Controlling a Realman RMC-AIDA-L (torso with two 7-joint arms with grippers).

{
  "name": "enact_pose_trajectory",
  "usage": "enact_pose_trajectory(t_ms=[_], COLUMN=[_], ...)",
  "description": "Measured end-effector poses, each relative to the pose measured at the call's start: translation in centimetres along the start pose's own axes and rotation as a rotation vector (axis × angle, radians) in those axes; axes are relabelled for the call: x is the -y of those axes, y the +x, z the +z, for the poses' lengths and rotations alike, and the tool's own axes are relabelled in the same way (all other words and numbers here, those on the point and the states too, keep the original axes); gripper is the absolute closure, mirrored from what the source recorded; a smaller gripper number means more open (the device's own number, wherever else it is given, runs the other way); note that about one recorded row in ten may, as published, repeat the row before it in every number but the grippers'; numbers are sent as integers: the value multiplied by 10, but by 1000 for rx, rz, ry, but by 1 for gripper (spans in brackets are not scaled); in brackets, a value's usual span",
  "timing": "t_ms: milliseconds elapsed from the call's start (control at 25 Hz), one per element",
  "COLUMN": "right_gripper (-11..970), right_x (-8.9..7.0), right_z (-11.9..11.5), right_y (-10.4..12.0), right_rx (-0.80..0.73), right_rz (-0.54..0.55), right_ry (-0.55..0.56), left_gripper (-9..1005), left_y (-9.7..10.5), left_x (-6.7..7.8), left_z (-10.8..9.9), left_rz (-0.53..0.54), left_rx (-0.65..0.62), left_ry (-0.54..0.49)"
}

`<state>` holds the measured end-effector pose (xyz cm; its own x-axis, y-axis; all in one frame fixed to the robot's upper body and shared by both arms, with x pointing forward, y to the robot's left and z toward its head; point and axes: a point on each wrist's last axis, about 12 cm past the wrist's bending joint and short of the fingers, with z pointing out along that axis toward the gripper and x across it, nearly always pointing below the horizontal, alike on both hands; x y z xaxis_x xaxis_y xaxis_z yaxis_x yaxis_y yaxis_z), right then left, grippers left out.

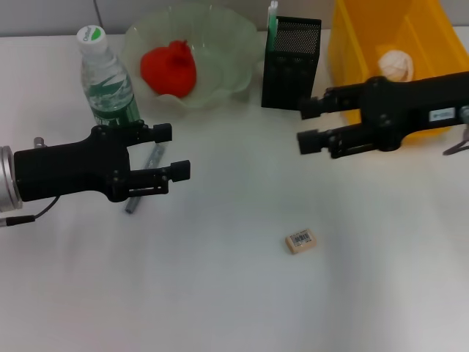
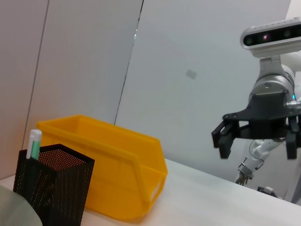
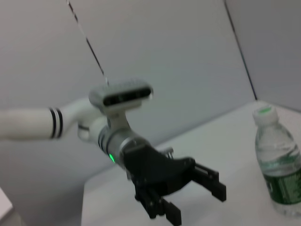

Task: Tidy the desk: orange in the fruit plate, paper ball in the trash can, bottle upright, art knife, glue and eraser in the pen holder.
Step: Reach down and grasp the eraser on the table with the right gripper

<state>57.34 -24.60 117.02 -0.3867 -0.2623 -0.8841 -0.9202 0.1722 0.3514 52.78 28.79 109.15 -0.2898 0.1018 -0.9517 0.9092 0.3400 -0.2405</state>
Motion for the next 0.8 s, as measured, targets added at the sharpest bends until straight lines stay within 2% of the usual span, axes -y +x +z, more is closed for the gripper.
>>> enact_pose_trajectory(t_ms=[320, 560, 720, 800], right_gripper=[233, 238, 242, 244], right_x=[2, -1, -1, 0], right_z=[12, 16, 33, 49], right_y=[-6, -5, -9, -9], right_rx=[-91, -308, -452, -552], right_rz=[-36, -68, -108, -145], right_ry=[24, 34, 48, 58], left_gripper=[198, 198, 198, 198], left_y=[-2, -3, -2, -2], left_x=[-1, -3, -3, -3], left_z=[0, -1, -2, -3], left_rz=[6, 5, 1, 1], left_rx=[0, -5, -10, -12], left_ry=[2, -5, -7, -7])
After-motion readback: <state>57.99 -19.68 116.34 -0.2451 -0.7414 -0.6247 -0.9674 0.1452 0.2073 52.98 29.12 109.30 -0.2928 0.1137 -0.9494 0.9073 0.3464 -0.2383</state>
